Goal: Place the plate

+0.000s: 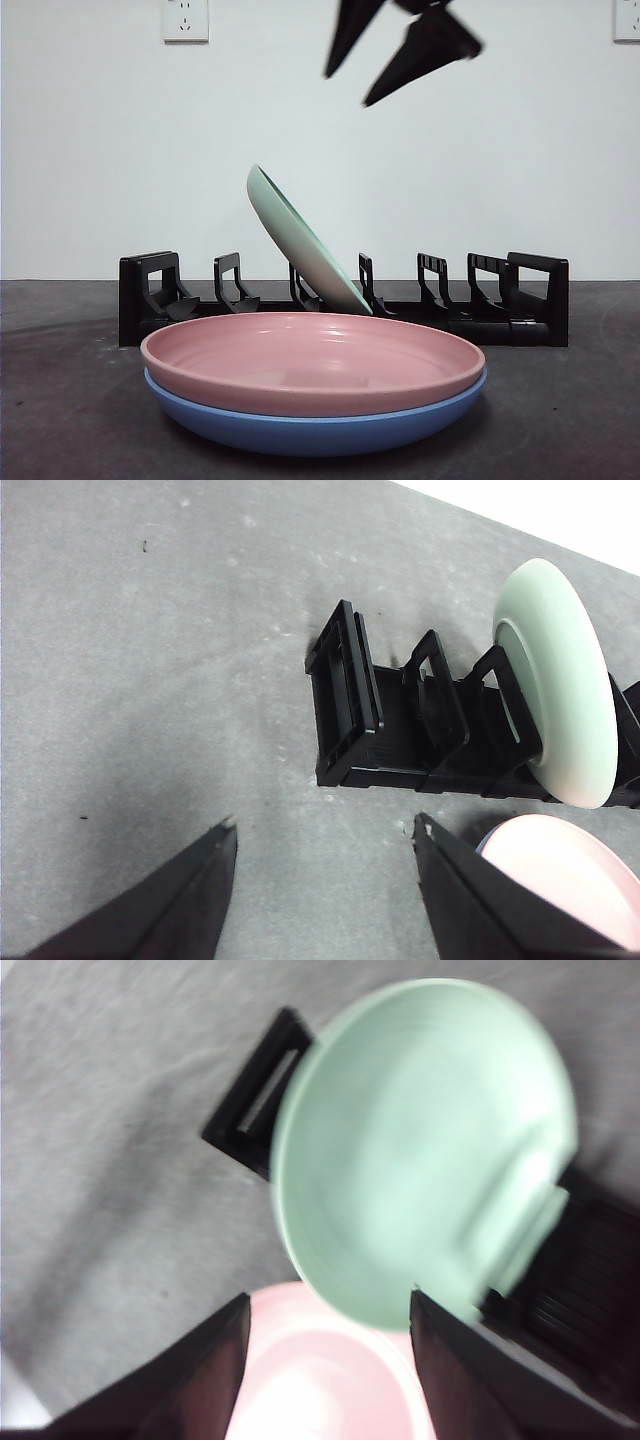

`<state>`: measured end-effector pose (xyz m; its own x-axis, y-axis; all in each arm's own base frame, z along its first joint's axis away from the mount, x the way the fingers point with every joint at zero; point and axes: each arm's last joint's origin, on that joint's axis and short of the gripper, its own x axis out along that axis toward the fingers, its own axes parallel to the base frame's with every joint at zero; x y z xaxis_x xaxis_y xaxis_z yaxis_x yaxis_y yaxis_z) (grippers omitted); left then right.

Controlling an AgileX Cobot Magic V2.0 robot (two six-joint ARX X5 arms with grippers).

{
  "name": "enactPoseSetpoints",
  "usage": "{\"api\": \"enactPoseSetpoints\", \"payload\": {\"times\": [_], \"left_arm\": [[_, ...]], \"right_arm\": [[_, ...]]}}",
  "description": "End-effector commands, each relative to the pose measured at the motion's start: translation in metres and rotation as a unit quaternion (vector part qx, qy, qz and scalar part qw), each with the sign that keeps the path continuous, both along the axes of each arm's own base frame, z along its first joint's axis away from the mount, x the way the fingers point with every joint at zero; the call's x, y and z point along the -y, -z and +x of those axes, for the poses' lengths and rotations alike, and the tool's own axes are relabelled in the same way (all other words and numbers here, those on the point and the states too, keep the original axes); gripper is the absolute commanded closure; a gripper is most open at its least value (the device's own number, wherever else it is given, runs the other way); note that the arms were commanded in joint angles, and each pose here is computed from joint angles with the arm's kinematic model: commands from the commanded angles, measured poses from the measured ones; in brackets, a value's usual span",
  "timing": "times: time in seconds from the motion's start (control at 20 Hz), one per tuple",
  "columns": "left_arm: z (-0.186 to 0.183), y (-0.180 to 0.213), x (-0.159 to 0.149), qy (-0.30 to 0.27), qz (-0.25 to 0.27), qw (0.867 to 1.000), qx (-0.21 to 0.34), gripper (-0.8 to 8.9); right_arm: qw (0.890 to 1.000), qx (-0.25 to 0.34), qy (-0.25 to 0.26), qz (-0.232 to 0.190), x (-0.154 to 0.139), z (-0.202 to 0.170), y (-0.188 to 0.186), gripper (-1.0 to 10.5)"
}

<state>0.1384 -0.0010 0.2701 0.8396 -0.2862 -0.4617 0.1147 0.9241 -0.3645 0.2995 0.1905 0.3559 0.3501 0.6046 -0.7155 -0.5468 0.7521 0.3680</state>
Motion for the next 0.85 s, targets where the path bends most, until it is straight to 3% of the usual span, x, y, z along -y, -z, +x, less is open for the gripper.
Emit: {"api": "enactPoseSetpoints", "payload": {"times": [0.05, 0.4, 0.85], "left_arm": [[0.000, -0.007, 0.000, 0.003, 0.006, 1.000, 0.015, 5.36], [0.000, -0.007, 0.000, 0.004, 0.006, 1.000, 0.015, 5.36], [0.000, -0.007, 0.000, 0.004, 0.006, 1.000, 0.016, 5.36]], "right_arm": [[1.000, -0.011, -0.007, 0.010, -0.022, 0.022, 0.001, 7.0], [0.998, -0.056, -0.011, 0.031, -0.058, 0.061, 0.027, 7.0], [0.997, -0.067, -0.023, 0.026, -0.083, 0.066, 0.054, 7.0]]}}
